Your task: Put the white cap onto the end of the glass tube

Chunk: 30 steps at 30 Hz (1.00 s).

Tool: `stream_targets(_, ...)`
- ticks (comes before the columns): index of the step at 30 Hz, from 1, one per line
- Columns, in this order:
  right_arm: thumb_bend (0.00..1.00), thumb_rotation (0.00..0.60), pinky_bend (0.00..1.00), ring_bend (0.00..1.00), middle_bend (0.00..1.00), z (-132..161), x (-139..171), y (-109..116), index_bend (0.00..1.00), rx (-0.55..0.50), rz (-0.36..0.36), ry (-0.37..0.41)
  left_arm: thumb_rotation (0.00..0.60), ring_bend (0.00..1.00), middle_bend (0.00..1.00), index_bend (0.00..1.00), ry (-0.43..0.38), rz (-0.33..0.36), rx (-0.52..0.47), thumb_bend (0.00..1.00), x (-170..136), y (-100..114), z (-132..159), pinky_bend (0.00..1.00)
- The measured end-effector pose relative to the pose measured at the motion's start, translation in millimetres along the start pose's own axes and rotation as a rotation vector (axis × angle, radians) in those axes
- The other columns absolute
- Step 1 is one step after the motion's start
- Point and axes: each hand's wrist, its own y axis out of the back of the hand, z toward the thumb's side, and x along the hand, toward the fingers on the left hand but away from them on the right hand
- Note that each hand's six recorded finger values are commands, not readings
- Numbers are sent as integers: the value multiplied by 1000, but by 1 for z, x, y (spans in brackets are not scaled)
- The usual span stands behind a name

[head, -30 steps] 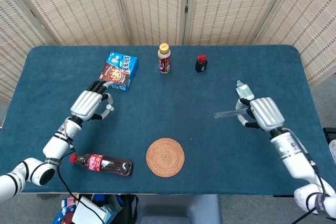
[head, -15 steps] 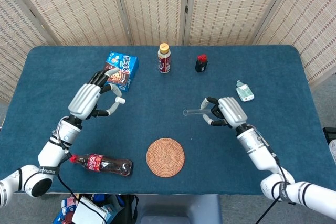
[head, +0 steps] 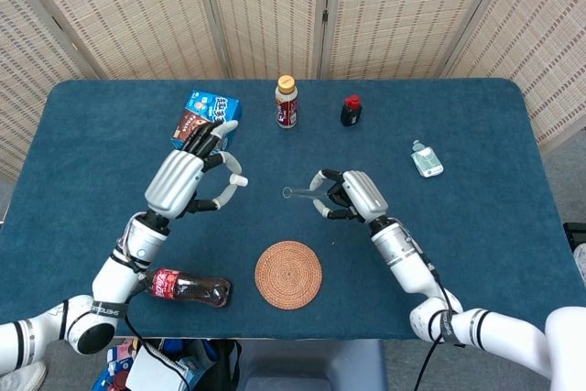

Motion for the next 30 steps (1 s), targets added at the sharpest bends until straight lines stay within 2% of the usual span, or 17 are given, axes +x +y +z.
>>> stream_targets(12,541,600,1000,1000,1000,4,-11,-15,886,-94,-14,-21,600,0,76,546,-46,42,50,466,10,-16,26,0)
stream_targets(30,543,600,1000,1000,1000,8,-11,-16,886,-107,7,-20,600,0,77,546,-83,56,119,465,20,-30,41,0)
